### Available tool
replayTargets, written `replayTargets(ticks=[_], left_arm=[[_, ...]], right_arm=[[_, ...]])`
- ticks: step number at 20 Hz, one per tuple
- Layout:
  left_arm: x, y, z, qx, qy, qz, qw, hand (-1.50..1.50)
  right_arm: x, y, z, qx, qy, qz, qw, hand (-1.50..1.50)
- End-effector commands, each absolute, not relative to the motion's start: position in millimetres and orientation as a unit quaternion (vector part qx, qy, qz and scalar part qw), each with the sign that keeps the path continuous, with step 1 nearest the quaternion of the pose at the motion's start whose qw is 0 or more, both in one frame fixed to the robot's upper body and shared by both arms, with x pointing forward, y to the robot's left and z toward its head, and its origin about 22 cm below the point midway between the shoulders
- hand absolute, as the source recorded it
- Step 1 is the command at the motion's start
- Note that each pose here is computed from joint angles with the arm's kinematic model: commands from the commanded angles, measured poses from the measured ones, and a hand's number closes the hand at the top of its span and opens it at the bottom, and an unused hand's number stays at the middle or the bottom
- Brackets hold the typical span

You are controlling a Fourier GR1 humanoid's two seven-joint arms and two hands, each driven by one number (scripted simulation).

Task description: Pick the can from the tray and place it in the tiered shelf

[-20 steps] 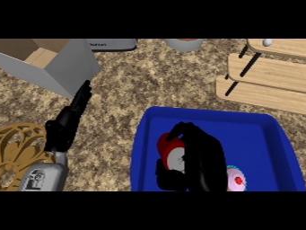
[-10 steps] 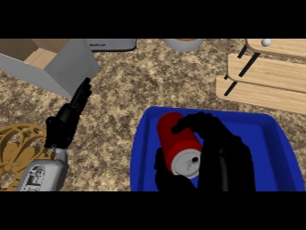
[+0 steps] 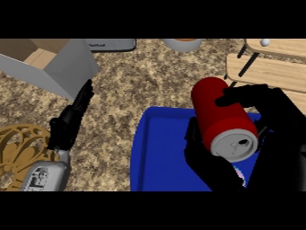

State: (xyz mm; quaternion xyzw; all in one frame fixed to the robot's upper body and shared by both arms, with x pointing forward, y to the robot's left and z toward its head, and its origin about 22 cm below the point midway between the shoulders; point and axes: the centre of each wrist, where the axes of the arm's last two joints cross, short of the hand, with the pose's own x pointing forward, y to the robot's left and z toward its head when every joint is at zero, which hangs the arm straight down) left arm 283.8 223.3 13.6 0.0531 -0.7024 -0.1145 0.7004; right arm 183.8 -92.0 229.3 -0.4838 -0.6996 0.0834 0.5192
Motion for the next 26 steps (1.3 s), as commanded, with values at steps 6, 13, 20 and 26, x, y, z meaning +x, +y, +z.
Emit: replayTargets(ticks=[6, 13, 20, 26], left_arm=[[294.7, 232.3, 21.7, 0.056, -0.708, -0.114, 0.695, 0.00], [277.2, 227.4, 7.8, 0.051, -0.707, -0.120, 0.695, 0.00], [298.2, 227.3, 32.6, 0.056, -0.707, -0.122, 0.694, 0.00], [286.7, 206.1, 5.7, 0.052, -0.707, -0.115, 0.695, 0.00]], right_arm=[[188.4, -112.0, 281.7, -0.557, -0.630, 0.033, 0.541, 1.50], [226.6, -148.7, 315.7, -0.589, -0.613, 0.006, 0.527, 1.50], [262.1, -177.6, 344.7, -0.619, -0.605, -0.006, 0.500, 1.50], [279.5, -198.3, 344.9, -0.654, -0.592, 0.031, 0.470, 1.50]])
